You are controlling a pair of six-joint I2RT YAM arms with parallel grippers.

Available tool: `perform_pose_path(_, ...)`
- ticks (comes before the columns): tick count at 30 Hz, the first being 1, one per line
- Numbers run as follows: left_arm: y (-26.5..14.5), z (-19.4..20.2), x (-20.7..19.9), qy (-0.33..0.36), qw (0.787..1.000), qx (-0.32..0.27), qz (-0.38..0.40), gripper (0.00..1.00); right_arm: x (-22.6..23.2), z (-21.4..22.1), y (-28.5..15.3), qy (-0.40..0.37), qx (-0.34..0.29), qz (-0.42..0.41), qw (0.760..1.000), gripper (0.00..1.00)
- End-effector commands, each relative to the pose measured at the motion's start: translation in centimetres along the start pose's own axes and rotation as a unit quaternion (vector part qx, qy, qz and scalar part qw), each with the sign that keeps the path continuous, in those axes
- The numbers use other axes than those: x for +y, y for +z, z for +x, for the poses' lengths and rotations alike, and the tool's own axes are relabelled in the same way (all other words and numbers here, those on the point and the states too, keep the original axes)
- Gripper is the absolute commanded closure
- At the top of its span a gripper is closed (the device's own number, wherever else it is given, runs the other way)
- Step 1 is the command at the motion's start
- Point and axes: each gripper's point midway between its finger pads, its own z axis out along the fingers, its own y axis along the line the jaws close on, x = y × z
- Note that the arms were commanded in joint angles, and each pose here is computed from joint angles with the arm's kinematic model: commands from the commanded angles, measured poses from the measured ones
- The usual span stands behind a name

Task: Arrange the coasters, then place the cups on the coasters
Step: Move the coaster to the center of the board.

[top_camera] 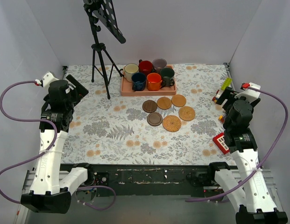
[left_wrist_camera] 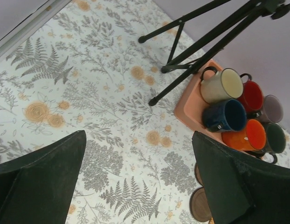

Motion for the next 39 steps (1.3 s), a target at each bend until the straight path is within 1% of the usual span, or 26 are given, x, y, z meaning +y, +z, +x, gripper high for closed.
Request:
perform_pose_path(1,-1.0,-0.9,1.6,0.009,0.999,-0.013,-0.037,0.02,-0.3,-1.8,-0.1,0.012,0.010,0.019,1.000,0.11)
perform_pose_path(3,-1.2,-0.9,1.3,0.004,1.000,-0.016,-0.025,0.02,0.2,-1.8,0.0,0.000,0.023,0.005,1.000,0.10)
perform_pose_path(8,-1.2,0.1,-0.2,0.002,1.000,-0.001,0.026,0.02,1.9,-1.5,0.2,-0.025,0.050,-0.042,0.998,0.09)
perform_pose_path(12,-0.9,1.0,-0.5,0.022,0.999,0.015,0.042,0.02,4.4,-0.8,-0.1,-0.043,0.058,-0.119,0.990,0.18)
perform_pose_path(14,-0.7,1.5,-0.8,0.038,0.998,0.026,0.050,0.02,5.4,-0.1,-0.3,-0.044,0.076,-0.143,0.986,0.19)
perform_pose_path(16,-0.6,2.0,-1.4,0.049,0.996,0.040,0.069,0.05,6.4,1.2,-0.3,-0.050,0.103,-0.172,0.978,0.19)
perform_pose_path(18,-0.5,3.0,-1.8,0.054,0.993,0.056,0.086,0.07,7.9,3.0,-0.4,-0.062,0.133,-0.214,0.966,0.19)
perform_pose_path(21,-0.7,4.6,-1.8,0.044,0.991,0.078,0.100,0.09,10.0,5.6,-0.7,-0.073,0.182,-0.273,0.942,0.18)
perform_pose_path(25,-1.1,7.1,-1.5,0.027,0.988,0.108,0.110,0.10,11.5,9.4,-1.1,-0.065,0.268,-0.308,0.911,0.19)
perform_pose_path(27,-0.9,8.5,-1.0,0.034,0.986,0.123,0.107,0.10,12.3,11.3,-1.5,-0.059,0.307,-0.327,0.892,0.20)
perform_pose_path(32,0.0,10.3,-0.6,0.067,0.981,0.147,0.107,0.08,12.6,15.0,-1.8,-0.062,0.384,-0.333,0.859,0.21)
perform_pose_path(34,0.5,10.8,-1.0,0.078,0.978,0.151,0.121,0.04,12.8,15.8,-1.8,-0.065,0.402,-0.335,0.849,0.23)
perform_pose_path(35,0.5,11.4,-1.6,0.082,0.974,0.160,0.141,0.04,13.2,16.0,-1.9,-0.066,0.405,-0.342,0.845,0.23)
perform_pose_path(38,1.2,13.2,-2.4,0.098,0.966,0.175,0.163,0.04,14.6,17.4,-2.7,-0.063,0.417,-0.367,0.829,0.23)
perform_pose_path(39,1.3,13.9,-2.7,0.102,0.964,0.180,0.169,0.04,15.2,18.1,-3.4,-0.055,0.429,-0.378,0.819,0.23)
